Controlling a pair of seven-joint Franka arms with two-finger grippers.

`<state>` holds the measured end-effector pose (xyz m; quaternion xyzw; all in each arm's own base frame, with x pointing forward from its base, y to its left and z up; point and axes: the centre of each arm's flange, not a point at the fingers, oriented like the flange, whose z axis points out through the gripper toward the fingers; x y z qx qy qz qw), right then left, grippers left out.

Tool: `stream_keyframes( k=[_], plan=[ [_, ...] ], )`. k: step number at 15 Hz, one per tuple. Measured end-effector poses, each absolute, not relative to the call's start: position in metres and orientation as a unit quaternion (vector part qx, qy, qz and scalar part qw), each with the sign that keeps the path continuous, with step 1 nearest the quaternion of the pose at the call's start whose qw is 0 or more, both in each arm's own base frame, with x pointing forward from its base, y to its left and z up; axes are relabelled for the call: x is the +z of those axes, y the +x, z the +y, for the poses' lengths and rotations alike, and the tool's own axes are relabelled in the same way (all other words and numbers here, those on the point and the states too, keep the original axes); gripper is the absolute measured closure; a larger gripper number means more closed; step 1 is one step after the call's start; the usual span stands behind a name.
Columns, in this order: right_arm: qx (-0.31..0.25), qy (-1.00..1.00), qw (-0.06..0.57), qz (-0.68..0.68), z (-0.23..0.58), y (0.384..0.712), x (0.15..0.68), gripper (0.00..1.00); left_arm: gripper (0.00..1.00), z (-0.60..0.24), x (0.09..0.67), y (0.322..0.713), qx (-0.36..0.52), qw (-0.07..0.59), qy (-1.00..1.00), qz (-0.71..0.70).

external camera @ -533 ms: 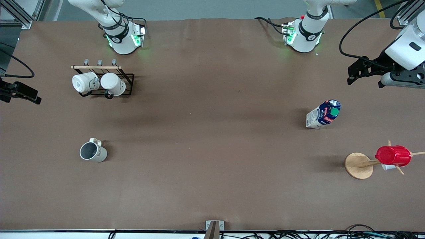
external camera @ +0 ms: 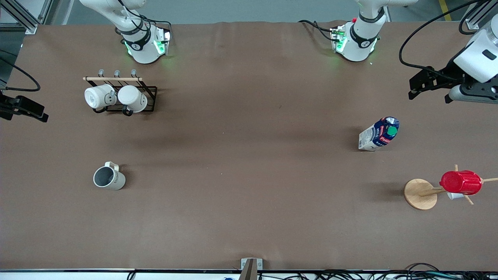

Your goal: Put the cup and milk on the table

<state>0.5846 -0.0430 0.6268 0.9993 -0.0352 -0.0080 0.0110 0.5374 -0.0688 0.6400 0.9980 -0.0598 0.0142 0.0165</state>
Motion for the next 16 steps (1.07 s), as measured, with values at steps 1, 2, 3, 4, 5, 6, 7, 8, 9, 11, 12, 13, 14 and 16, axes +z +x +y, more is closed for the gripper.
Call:
stream_keyframes(
  k=[1,2,3,4,5,6,7,8,9,11,12,13,14,16],
  plan=[
    [-0.007,0.999,0.012,-0.035,-0.043,0.585,0.627,0.0,0.0,-0.066,0.64,0.538,0.014,0.017,0.998,-0.057],
    [-0.007,0.999,0.012,-0.035,-0.043,0.585,0.626,0.0,0.0,-0.064,0.64,0.538,0.014,0.018,0.998,-0.055],
    [-0.008,0.999,0.012,-0.036,-0.044,0.587,0.624,0.0,0.0,-0.063,0.64,0.538,0.014,0.018,0.998,-0.055],
    [-0.003,0.999,0.012,-0.036,-0.045,0.592,0.619,0.0,0.0,-0.063,0.639,0.538,0.013,0.018,0.998,-0.055],
    [0.007,0.999,0.013,-0.036,-0.046,0.6,0.612,0.0,0.0,-0.064,0.638,0.538,0.012,0.018,0.998,-0.055],
    [0.012,0.999,0.013,-0.031,-0.047,0.608,0.602,0.0,0.0,-0.064,0.634,0.539,0.008,0.018,0.998,-0.055],
    [0.011,1.0,0.014,-0.017,-0.048,0.617,0.587,0.0,0.0,-0.063,0.629,0.54,0.004,0.017,0.998,-0.054],
    [0.006,1.0,0.014,-0.002,-0.052,0.625,0.57,0.0,0.0,-0.063,0.623,0.541,0.001,0.017,0.998,-0.053],
    [-0.003,1.0,0.008,0.006,-0.059,0.634,0.548,0.0,0.0,-0.061,0.614,0.543,-0.001,0.017,0.999,-0.051],
    [-0.028,0.999,-0.017,0.0,-0.082,0.65,0.494,0.0,0.0,-0.05,0.589,0.55,0.0,0.018,0.999,-0.04],
    [-0.038,0.999,-0.026,0.0,-0.095,0.657,0.464,0.0,0.0,-0.043,0.573,0.553,0.004,0.018,0.999,-0.033],
    [-0.044,0.999,-0.029,0.005,-0.103,0.664,0.435,0.0,0.0,-0.037,0.554,0.555,0.005,0.018,0.999,-0.029],
    [-0.047,0.998,-0.029,0.01,-0.108,0.67,0.408,0.0,0.0,-0.034,0.534,0.555,0.001,0.018,0.999,-0.029],
    [-0.035,0.999,-0.023,0.015,-0.107,0.678,0.361,0.0,0.0,-0.033,0.496,0.552,-0.005,0.017,0.999,-0.04]
  ],
)
